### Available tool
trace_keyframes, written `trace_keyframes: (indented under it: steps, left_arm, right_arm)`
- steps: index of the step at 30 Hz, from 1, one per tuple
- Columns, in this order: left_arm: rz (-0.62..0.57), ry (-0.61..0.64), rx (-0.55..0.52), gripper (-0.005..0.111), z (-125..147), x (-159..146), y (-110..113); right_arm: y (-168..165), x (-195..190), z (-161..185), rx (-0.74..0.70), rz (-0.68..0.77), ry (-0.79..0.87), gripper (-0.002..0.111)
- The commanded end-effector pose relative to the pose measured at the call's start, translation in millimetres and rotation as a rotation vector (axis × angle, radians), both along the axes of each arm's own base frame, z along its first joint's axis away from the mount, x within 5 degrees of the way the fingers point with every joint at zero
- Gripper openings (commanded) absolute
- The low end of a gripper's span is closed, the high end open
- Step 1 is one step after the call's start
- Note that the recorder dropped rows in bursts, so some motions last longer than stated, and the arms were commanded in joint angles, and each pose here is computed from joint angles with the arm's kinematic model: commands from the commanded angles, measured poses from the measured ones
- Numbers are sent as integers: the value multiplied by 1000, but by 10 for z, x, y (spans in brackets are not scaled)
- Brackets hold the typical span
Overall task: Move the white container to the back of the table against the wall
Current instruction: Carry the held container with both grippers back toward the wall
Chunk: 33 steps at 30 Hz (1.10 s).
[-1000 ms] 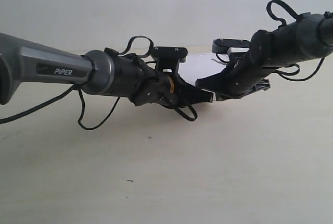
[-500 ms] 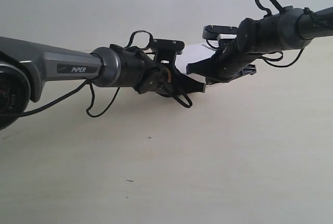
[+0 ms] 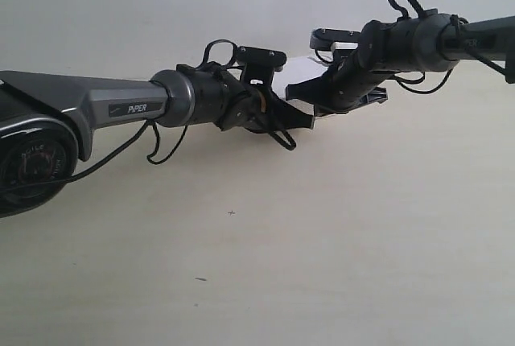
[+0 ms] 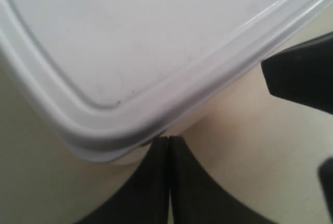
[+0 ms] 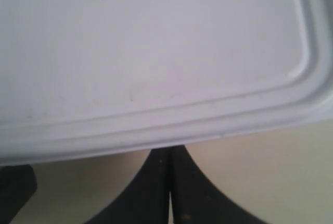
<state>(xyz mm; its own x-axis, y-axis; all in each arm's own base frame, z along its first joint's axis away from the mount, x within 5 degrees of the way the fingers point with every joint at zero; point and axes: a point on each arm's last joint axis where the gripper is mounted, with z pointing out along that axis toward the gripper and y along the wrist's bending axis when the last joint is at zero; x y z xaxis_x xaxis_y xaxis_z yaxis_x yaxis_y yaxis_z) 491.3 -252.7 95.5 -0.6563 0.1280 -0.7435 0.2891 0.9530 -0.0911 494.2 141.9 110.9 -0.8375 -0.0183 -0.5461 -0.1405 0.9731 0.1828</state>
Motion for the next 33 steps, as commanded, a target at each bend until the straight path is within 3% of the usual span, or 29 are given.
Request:
trace_keyframes:
  steps: [1, 6, 14, 33]
  left_arm:
    - [-3, -25, 7, 0, 29, 71, 29]
    - [-18, -24, 51, 0, 24, 99, 54]
    - [-122, 15, 250, 0, -29, 55, 117]
    - [-106, -81, 140, 0, 8, 144, 103]
  right_arm:
    - [-31, 84, -38, -5, -1, -10, 0]
    - [-8, 136, -99, 14, -10, -6, 0]
    - [48, 174, -69, 90, -16, -34, 0]
    - [39, 236, -22, 98, -35, -117, 0]
